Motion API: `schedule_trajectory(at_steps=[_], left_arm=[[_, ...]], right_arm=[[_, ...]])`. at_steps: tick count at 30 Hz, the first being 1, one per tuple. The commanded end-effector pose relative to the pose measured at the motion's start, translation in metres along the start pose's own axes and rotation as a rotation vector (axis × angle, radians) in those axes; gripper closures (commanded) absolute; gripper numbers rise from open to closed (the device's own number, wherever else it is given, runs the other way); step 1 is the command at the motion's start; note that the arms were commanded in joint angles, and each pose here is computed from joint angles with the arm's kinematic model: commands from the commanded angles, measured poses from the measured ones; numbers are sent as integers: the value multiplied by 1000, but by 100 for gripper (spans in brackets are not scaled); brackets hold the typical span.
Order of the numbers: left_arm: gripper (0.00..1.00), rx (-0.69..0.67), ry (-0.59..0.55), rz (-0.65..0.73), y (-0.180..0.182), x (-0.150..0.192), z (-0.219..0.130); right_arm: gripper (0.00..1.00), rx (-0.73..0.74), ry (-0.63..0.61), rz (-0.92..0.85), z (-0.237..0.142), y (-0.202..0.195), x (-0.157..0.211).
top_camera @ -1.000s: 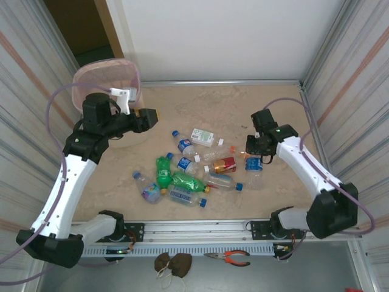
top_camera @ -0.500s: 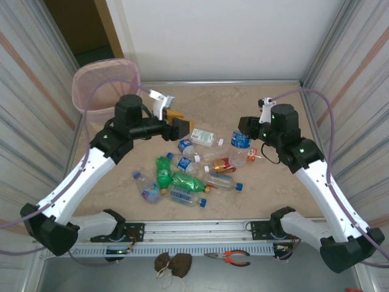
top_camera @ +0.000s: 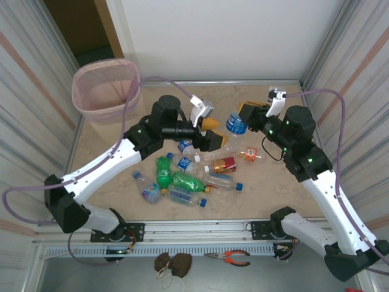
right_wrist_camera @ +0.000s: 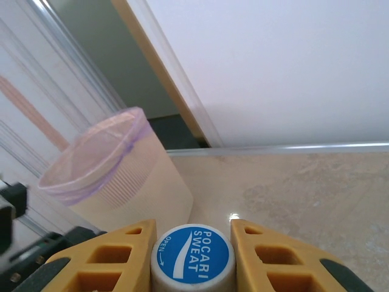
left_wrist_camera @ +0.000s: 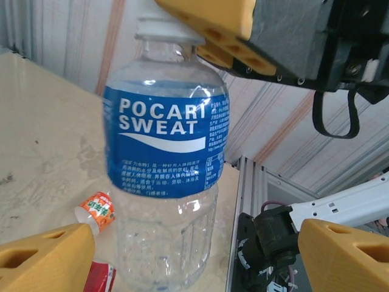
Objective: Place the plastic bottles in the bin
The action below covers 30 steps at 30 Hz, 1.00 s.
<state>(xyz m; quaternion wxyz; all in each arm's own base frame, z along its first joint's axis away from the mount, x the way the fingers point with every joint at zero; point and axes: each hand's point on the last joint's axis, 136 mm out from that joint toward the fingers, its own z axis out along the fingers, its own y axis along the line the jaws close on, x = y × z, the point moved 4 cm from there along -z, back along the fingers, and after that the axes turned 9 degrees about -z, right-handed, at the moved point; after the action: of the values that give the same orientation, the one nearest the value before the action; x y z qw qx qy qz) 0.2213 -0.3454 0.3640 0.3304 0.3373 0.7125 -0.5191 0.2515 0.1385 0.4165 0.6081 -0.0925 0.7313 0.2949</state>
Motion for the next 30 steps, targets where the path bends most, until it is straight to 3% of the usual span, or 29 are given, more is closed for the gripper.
schedule_trajectory(at_steps=[1,8,12,16,22,30], left_arm=[[11,6,-8,67,-11,-8,11],[11,-152,67,85,1,2,37],[17,-188,69,62,7,2,42],[23,-180,72,62,7,3,44],[20,-152,104,77,8,11,50],[31,-158,105,91,11,13,53]], right_arm=[[76,-37,-98,13,-12,14,-30],[77,-5,-88,34,-9,12,-31],[76,6,-82,38,-8,11,-30],[76,22,-83,39,-8,8,-29],[76,52,-85,49,-9,4,-30],[76,49,-83,52,-9,5,-30]])
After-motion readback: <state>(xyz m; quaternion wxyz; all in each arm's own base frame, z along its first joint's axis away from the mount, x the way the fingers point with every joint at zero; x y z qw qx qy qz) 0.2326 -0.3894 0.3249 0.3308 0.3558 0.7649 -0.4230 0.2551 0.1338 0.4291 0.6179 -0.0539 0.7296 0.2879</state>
